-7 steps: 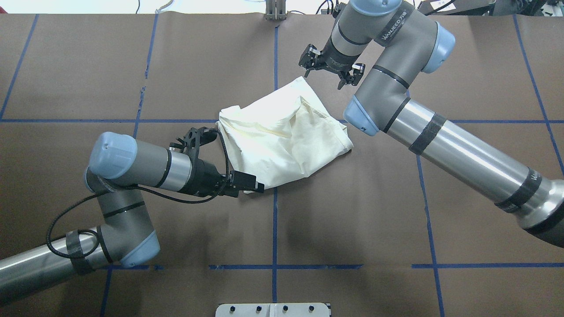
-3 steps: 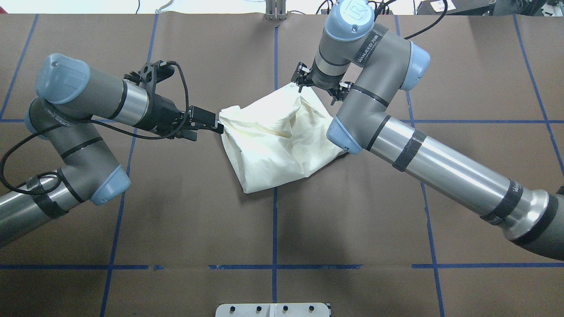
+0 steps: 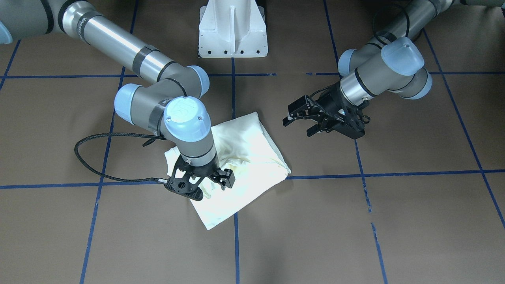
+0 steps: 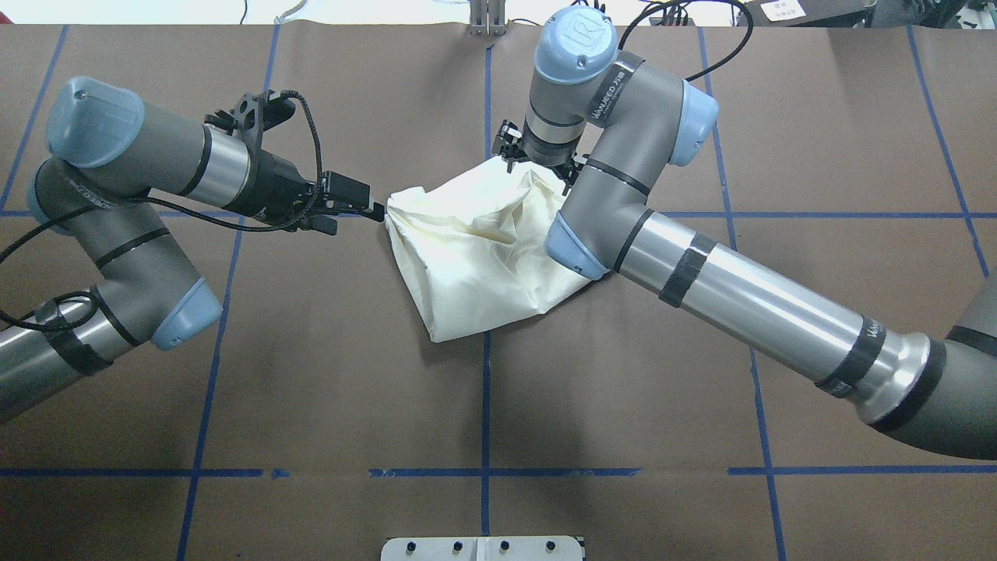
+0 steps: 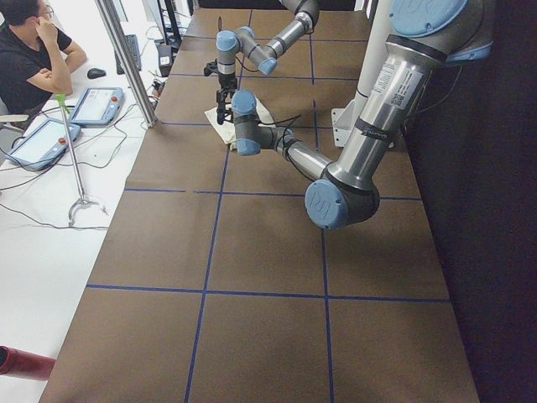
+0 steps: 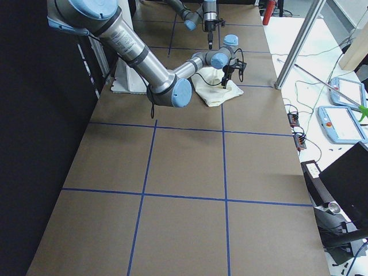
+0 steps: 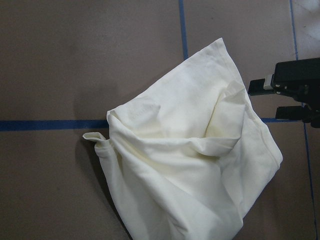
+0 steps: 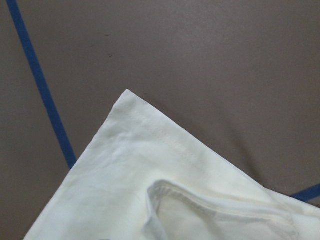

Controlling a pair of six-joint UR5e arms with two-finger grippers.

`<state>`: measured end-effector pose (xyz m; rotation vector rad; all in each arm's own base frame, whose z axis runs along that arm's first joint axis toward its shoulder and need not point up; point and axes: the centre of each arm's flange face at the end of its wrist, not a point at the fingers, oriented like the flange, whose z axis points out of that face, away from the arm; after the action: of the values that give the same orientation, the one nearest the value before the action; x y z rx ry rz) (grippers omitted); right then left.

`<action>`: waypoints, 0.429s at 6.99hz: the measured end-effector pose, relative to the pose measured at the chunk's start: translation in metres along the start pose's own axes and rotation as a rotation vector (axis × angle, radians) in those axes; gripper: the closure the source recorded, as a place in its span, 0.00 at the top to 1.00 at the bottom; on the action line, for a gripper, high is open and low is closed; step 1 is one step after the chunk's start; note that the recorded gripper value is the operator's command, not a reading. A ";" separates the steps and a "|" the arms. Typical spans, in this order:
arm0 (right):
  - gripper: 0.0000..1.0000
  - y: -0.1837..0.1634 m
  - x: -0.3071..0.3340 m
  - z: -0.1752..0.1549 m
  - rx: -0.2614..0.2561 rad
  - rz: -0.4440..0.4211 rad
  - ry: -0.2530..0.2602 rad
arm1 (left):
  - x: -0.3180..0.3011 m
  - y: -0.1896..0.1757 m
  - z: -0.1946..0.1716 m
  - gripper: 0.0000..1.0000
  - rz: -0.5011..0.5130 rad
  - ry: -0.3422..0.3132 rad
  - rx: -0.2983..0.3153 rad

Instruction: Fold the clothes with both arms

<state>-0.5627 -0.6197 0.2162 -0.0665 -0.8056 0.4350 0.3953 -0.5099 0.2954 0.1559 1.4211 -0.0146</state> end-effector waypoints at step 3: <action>0.50 0.004 -0.008 0.010 -0.005 -0.010 0.022 | -0.002 -0.001 -0.001 0.99 0.000 -0.002 0.003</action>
<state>-0.5760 -0.6209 0.2163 -0.0717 -0.7850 0.4219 0.3935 -0.5110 0.2966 0.1588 1.4193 -0.0170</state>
